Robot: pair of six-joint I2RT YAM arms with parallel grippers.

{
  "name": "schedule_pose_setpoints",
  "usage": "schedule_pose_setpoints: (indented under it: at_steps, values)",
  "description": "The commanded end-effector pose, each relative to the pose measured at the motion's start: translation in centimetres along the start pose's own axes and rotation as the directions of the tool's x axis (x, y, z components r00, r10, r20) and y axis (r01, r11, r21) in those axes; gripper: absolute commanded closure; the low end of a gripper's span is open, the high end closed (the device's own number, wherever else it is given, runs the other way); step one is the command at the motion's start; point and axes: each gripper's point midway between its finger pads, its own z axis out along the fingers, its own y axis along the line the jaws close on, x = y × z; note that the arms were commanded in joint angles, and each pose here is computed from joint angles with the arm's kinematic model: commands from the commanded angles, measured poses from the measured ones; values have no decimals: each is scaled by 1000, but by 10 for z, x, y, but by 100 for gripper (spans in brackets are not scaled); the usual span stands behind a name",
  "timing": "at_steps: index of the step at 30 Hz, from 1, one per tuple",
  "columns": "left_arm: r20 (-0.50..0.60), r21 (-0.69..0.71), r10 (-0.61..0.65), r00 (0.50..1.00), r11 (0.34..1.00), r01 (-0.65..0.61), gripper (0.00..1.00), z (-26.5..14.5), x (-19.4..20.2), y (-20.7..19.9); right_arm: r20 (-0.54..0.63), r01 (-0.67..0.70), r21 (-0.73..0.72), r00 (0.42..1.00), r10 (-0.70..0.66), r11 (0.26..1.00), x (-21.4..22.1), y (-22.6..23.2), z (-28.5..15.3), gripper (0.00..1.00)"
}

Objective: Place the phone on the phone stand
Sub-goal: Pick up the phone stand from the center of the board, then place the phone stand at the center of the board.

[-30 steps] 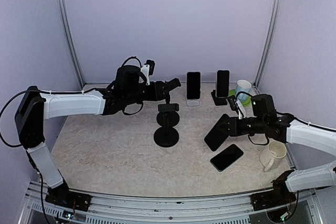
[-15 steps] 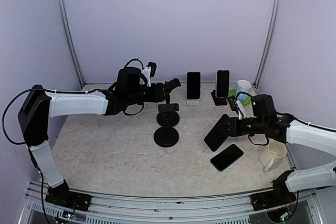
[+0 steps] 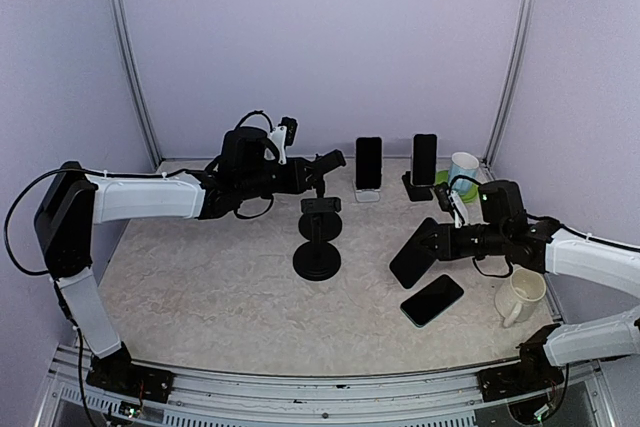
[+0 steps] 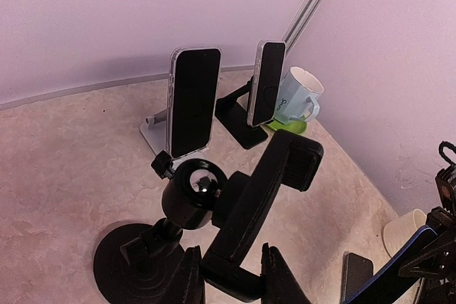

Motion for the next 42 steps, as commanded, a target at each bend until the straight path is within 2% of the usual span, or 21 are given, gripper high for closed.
schedule_pose_setpoints:
  at_steps: [1, 7, 17, 26, 34, 42]
  values:
    - [54, 3, 26, 998, 1000, -26, 84, -4, -18, -2, 53, 11, -24, 999, -10, 1000, -12, 5, -2, 100]
    - [62, -65, 82, 995, 995, -78, 87, -16, -29, 4, 52, 10, -26, 999, -9, 1000, -12, 5, -2, 100]
    - [145, -219, 146, 979, 969, -112, 89, -62, -69, 17, 50, 10, -40, 999, -8, 999, -12, 7, -1, 100]
    - [205, -245, 128, 970, 967, -76, 90, -121, -92, 9, 48, 14, -57, 999, -11, 998, -13, 10, -2, 100]
    - [206, -204, 38, 978, 979, 5, 90, -176, -76, -2, 70, 68, -122, 996, -59, 990, -25, 28, -8, 100]
    - [120, -210, -11, 993, 977, 37, 89, -215, -38, -19, 94, 165, -234, 985, -147, 958, -36, 58, -21, 100]
